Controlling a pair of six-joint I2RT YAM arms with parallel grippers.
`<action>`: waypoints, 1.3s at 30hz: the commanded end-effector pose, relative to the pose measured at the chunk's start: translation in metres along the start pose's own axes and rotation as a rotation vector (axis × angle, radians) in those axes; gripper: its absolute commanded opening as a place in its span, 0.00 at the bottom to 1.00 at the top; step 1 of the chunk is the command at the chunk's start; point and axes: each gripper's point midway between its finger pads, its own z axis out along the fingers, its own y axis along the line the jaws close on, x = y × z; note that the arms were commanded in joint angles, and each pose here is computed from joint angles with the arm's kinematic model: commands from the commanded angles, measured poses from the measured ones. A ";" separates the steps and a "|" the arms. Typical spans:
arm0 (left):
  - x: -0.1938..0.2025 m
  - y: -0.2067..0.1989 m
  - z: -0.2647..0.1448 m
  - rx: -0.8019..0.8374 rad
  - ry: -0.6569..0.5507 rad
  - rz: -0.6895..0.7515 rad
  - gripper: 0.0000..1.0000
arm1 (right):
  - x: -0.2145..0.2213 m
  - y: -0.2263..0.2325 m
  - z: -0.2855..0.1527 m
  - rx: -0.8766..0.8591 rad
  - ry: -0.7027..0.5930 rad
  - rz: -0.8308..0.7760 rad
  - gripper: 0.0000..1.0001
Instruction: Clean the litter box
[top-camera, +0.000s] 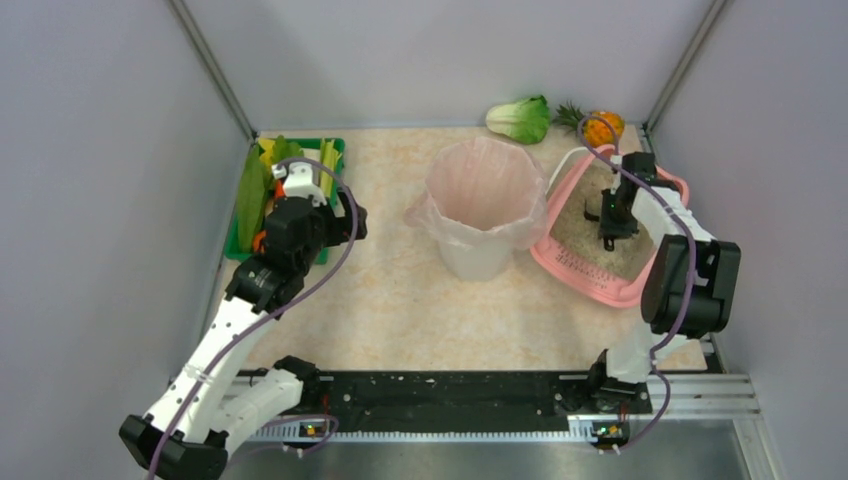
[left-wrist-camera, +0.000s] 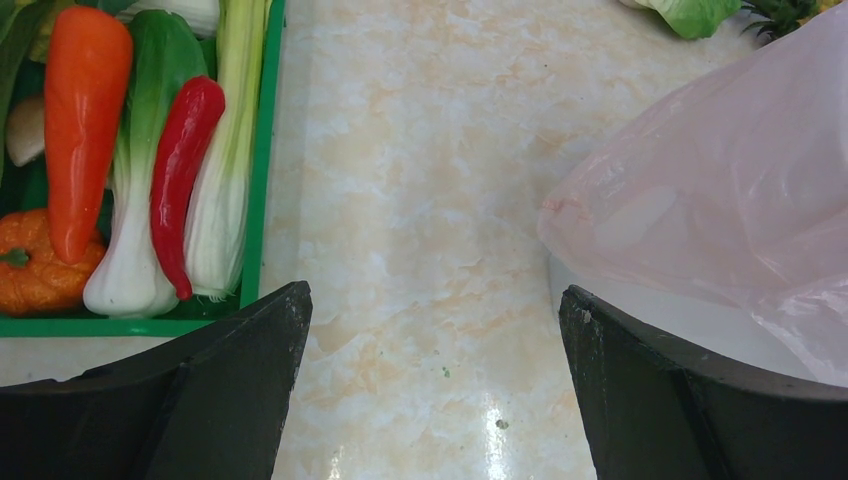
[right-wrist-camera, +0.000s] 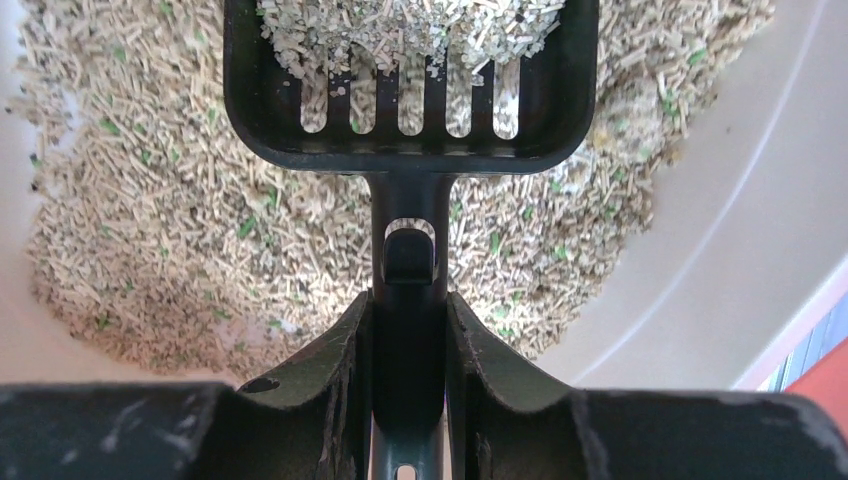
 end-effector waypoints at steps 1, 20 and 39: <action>-0.017 -0.001 -0.007 0.001 -0.056 -0.019 0.99 | -0.016 0.007 -0.023 -0.023 -0.131 -0.004 0.00; -0.015 0.001 -0.013 0.004 -0.065 -0.026 0.99 | -0.010 -0.004 -0.056 0.015 -0.461 0.033 0.00; -0.017 0.004 -0.012 -0.009 -0.074 -0.013 0.99 | -0.007 -0.017 -0.098 0.053 -0.788 0.126 0.00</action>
